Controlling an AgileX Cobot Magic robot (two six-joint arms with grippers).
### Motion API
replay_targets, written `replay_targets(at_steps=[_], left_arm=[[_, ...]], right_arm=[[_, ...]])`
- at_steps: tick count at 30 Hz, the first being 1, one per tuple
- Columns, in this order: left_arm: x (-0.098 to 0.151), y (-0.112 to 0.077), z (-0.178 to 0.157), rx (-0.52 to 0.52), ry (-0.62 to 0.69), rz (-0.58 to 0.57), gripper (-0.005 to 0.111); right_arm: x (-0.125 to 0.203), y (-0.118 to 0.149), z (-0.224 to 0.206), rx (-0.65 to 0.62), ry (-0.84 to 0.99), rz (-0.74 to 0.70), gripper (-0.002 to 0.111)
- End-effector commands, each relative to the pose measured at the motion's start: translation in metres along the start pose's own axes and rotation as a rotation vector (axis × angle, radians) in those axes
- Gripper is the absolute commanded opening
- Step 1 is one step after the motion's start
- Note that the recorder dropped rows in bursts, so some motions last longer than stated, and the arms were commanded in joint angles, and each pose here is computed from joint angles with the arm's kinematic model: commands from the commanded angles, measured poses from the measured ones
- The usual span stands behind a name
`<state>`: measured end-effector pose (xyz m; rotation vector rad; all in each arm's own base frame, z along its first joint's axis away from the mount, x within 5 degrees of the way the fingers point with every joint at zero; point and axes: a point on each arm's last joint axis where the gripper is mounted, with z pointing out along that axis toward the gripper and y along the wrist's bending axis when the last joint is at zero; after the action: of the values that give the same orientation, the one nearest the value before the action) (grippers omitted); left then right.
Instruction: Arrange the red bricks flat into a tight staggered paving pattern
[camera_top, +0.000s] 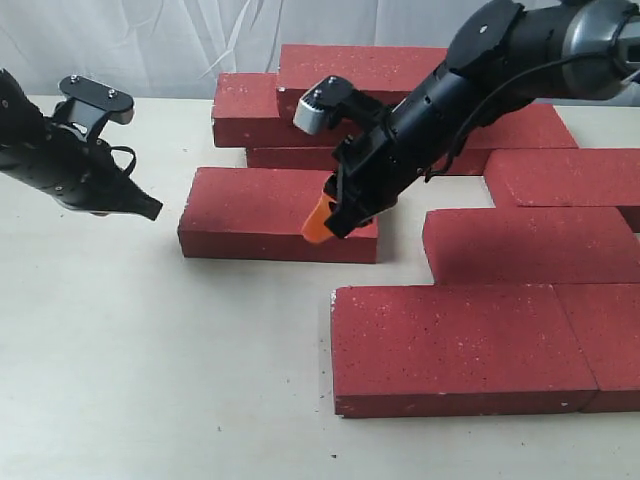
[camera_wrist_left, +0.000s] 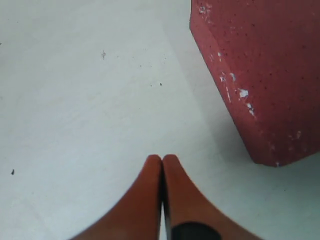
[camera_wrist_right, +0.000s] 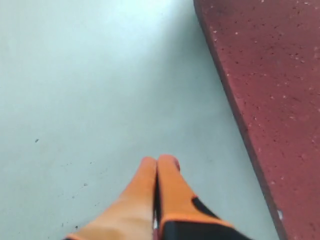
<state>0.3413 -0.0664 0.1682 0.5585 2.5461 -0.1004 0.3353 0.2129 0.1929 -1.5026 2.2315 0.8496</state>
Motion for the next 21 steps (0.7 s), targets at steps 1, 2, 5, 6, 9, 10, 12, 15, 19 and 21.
replay_targets(at_steps=[1,2,5,6,9,10,12,15,19,21], left_arm=[[0.006,0.000,0.015,0.016,0.042,-0.022,0.000],[0.008,0.000,0.018,0.020,0.054,-0.023,0.000],[0.009,0.001,0.023,0.012,0.049,-0.024,0.000],[0.008,0.001,0.024,0.008,0.040,-0.030,0.000],[0.007,0.001,0.023,0.010,0.034,-0.043,0.000],[0.007,0.000,0.024,0.013,0.036,-0.042,0.000],[0.006,-0.002,0.026,0.019,0.042,-0.037,0.000],[0.006,-0.006,0.035,0.035,0.065,-0.033,0.000],[0.005,-0.009,0.048,0.039,0.071,-0.035,0.000],[0.004,-0.009,0.048,0.032,0.054,-0.040,0.000]], right_arm=[[0.002,-0.005,0.026,0.058,0.049,-0.063,-0.001],[0.003,-0.006,0.030,0.083,0.074,-0.077,-0.001],[0.007,-0.013,0.033,0.171,0.135,-0.071,-0.001],[0.006,-0.015,0.033,0.201,0.124,-0.054,-0.001],[0.004,-0.019,0.032,0.248,0.093,-0.015,-0.001],[0.004,-0.019,0.033,0.246,0.095,-0.016,-0.001],[0.004,-0.017,0.036,0.239,0.101,-0.016,-0.001],[0.003,-0.015,0.042,0.234,0.106,-0.024,-0.001],[-0.003,-0.012,0.054,0.276,0.086,-0.058,-0.001],[-0.003,-0.012,0.055,0.278,0.085,-0.060,-0.001]])
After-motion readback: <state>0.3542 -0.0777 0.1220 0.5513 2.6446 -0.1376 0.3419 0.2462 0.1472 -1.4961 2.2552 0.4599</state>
